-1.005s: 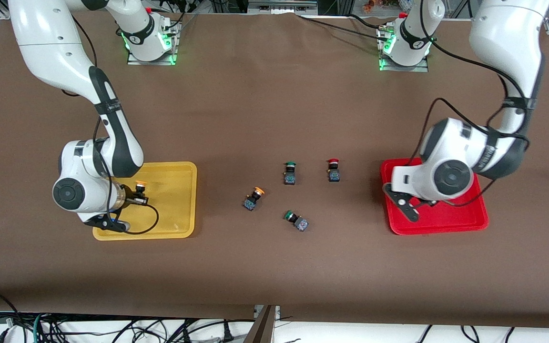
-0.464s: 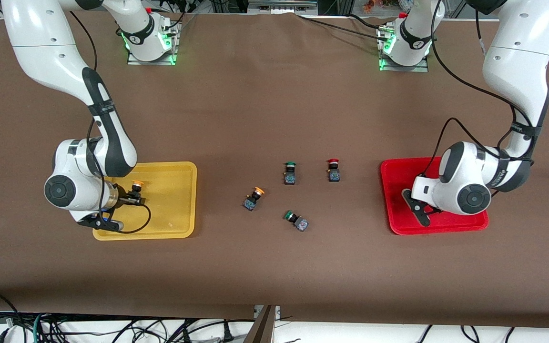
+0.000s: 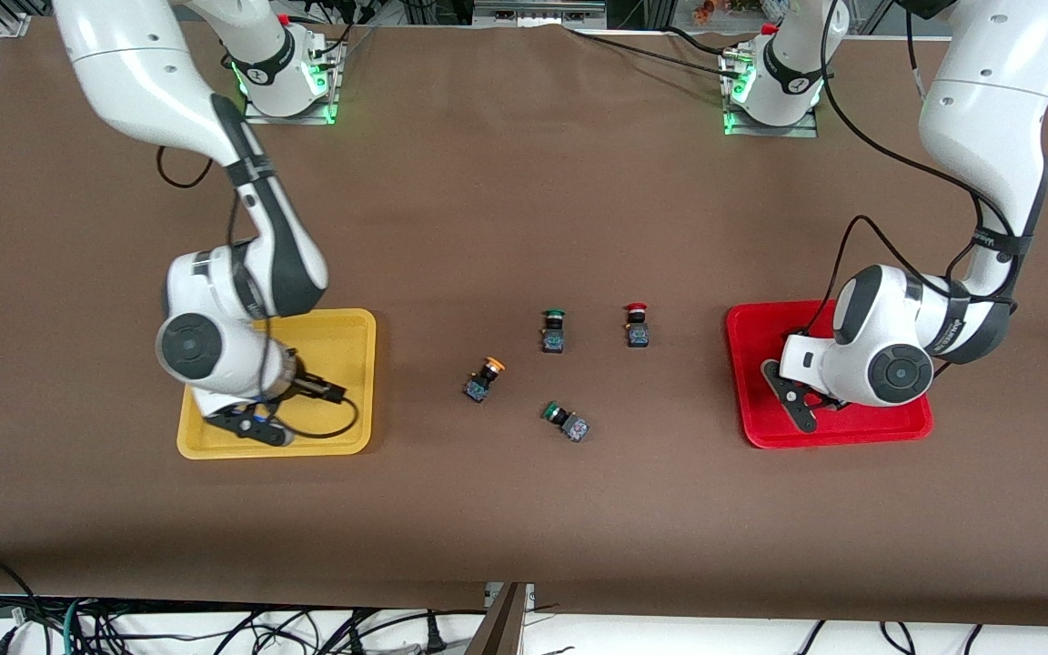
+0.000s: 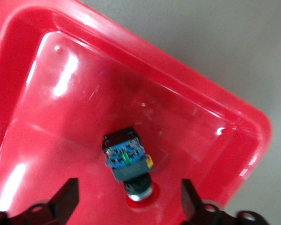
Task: Place red and yellow buttons in trays
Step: 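Place the yellow button in yellow tray while the left gripper places red, then grasp another yellow button with the right gripper while the left gripper grasps red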
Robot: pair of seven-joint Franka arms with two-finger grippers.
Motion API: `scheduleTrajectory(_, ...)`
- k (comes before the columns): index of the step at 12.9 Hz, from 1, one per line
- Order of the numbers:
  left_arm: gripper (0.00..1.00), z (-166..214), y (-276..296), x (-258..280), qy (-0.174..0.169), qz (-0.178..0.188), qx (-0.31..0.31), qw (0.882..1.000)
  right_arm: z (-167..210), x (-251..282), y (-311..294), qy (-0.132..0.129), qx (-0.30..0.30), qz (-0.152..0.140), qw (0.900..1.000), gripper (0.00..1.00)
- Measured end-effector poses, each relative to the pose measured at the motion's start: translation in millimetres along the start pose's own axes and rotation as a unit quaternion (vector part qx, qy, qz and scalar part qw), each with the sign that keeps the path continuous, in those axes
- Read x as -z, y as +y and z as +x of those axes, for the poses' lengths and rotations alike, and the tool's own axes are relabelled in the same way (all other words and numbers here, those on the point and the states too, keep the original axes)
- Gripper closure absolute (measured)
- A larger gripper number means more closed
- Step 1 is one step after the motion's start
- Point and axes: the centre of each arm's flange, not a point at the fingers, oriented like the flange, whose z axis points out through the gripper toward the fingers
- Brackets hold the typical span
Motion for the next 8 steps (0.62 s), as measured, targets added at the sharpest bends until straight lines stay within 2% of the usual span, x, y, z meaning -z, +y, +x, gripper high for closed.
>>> scheduleTrajectory(2, 0.0, 19, 36, 29, -0.01, -0.01, 0.053, 0.998, -31, 1, -55, 0.016, -0.038, 0.026, 0.999, 0.0)
scheduleTrajectory(4, 0.0, 48, 77, 46, -0.003, -0.026, 0.102, 0.994, -60, -8, -104, 0.031, -0.056, 0.051, 0.997, 0.0)
scheduleTrajectory(6, 0.0, 75, 110, 43, 0.006, -0.05, 0.151, 0.987, -83, -24, -139, 0.038, -0.065, 0.066, 0.995, 0.0)
scheduleTrajectory(8, 0.0, 104, 144, 37, 0.01, -0.048, 0.203, 0.978, -106, -45, -167, 0.038, -0.071, 0.073, 0.994, 0.0)
